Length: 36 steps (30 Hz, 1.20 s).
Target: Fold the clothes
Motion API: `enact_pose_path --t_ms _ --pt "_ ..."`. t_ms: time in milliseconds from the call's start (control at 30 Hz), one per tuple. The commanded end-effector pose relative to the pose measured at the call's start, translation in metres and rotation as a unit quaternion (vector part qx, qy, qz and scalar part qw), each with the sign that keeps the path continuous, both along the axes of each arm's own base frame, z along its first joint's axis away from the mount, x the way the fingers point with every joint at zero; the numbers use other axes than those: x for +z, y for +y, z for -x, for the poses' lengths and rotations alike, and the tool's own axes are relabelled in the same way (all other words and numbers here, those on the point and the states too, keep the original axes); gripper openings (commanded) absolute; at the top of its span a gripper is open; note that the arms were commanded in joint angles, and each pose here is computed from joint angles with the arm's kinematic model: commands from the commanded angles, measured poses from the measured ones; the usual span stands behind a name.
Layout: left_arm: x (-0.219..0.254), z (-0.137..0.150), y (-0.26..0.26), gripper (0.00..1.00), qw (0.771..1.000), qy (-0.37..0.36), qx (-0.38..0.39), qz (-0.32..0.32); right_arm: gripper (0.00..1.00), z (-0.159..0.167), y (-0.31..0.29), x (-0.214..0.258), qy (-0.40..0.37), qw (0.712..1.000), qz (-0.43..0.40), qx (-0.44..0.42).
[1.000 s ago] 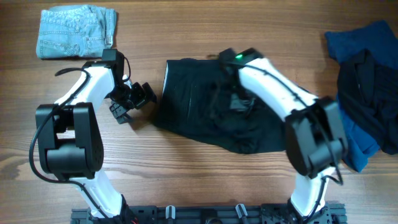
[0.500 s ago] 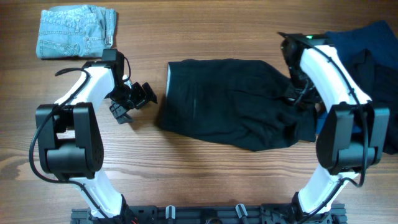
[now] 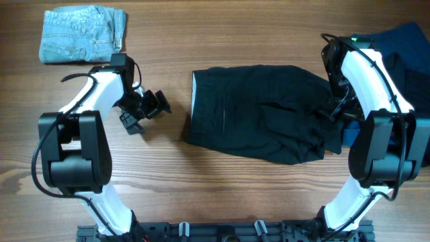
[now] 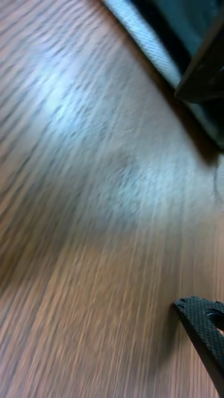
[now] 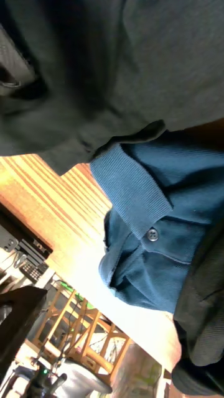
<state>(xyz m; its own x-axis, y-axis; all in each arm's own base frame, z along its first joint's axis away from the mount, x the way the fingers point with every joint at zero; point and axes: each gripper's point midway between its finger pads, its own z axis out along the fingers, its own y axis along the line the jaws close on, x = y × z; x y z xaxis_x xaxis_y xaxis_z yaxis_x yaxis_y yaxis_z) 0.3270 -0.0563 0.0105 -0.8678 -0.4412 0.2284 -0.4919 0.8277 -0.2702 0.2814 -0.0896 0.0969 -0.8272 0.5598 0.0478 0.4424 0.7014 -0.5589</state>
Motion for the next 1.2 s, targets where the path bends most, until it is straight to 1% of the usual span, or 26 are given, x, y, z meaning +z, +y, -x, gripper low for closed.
enact_pose_path --t_ms 0,67,133,233,300,367,400,433,467,533,567,633,667,733,767,800,833,967,1033,1167 --pt "0.031 -0.003 -0.015 1.00 0.997 -0.052 -0.039 0.043 0.95 -0.004 0.003 0.014 -0.032 0.999 -0.003 -0.006" --pt "0.050 -0.006 -0.023 1.00 0.993 -0.090 -0.067 0.043 0.95 -0.008 0.012 0.020 -0.056 0.998 -0.034 0.005" --pt "0.073 -0.008 -0.032 1.00 0.987 -0.129 -0.086 0.041 0.95 -0.020 0.031 0.026 -0.090 0.990 -0.100 0.044" --pt "0.110 -0.008 -0.052 1.00 0.973 -0.193 -0.117 0.044 0.95 -0.036 0.070 0.043 -0.155 0.960 -0.209 0.105" --pt "0.135 -0.004 -0.072 0.96 0.959 -0.237 -0.144 0.050 0.95 -0.047 0.117 0.068 -0.212 0.905 -0.322 0.183" --pt "0.154 0.002 -0.095 0.90 0.946 -0.270 -0.171 0.061 0.95 -0.050 0.165 0.098 -0.257 0.826 -0.424 0.268" --pt "0.159 0.004 -0.106 0.87 0.940 -0.280 -0.182 0.066 0.94 -0.049 0.184 0.111 -0.273 0.793 -0.459 0.292" --pt "0.161 0.006 -0.116 0.80 0.938 -0.284 -0.185 0.067 0.93 -0.048 0.199 0.121 -0.284 0.771 -0.480 0.306" --pt "0.159 0.007 -0.124 0.72 0.941 -0.279 -0.182 0.062 0.89 -0.047 0.209 0.125 -0.287 0.761 -0.489 0.317" --pt "0.148 0.010 -0.134 0.54 0.947 -0.262 -0.179 0.057 0.76 -0.045 0.225 0.123 -0.278 0.755 -0.494 0.329" --pt "0.140 0.011 -0.139 0.46 0.951 -0.248 -0.177 0.058 0.63 -0.044 0.233 0.120 -0.273 0.753 -0.498 0.333" --pt "0.126 0.012 -0.145 0.28 0.957 -0.226 -0.174 0.059 0.42 -0.042 0.248 0.112 -0.261 0.751 -0.505 0.337" --pt "0.119 0.012 -0.149 0.17 0.959 -0.215 -0.174 0.059 0.35 -0.042 0.254 0.107 -0.255 0.750 -0.508 0.337" --pt "0.102 0.014 -0.156 0.06 0.962 -0.193 -0.181 0.064 0.23 -0.045 0.263 0.095 -0.245 0.758 -0.507 0.328" --pt "0.095 0.015 -0.161 0.04 0.963 -0.182 -0.185 0.071 0.17 -0.047 0.265 0.088 -0.241 0.765 -0.506 0.319" --pt "0.090 0.015 -0.164 0.04 0.964 -0.174 -0.188 0.075 0.09 -0.049 0.266 0.083 -0.238 0.770 -0.505 0.309" --pt "0.082 0.016 -0.168 0.04 0.964 -0.165 -0.191 0.079 0.04 -0.051 0.267 0.077 -0.234 0.775 -0.507 0.295" --pt "0.054 0.017 -0.177 0.04 0.967 -0.140 -0.201 0.078 0.04 -0.055 0.272 0.048 -0.204 0.788 -0.513 0.271" --pt "0.039 0.018 -0.180 0.04 0.968 -0.126 -0.205 0.075 0.04 -0.051 0.279 0.029 -0.174 0.795 -0.517 0.265" --pt "0.020 0.019 -0.183 0.04 0.971 -0.107 -0.204 0.071 0.04 -0.045 0.296 0.001 -0.135 0.800 -0.519 0.269"
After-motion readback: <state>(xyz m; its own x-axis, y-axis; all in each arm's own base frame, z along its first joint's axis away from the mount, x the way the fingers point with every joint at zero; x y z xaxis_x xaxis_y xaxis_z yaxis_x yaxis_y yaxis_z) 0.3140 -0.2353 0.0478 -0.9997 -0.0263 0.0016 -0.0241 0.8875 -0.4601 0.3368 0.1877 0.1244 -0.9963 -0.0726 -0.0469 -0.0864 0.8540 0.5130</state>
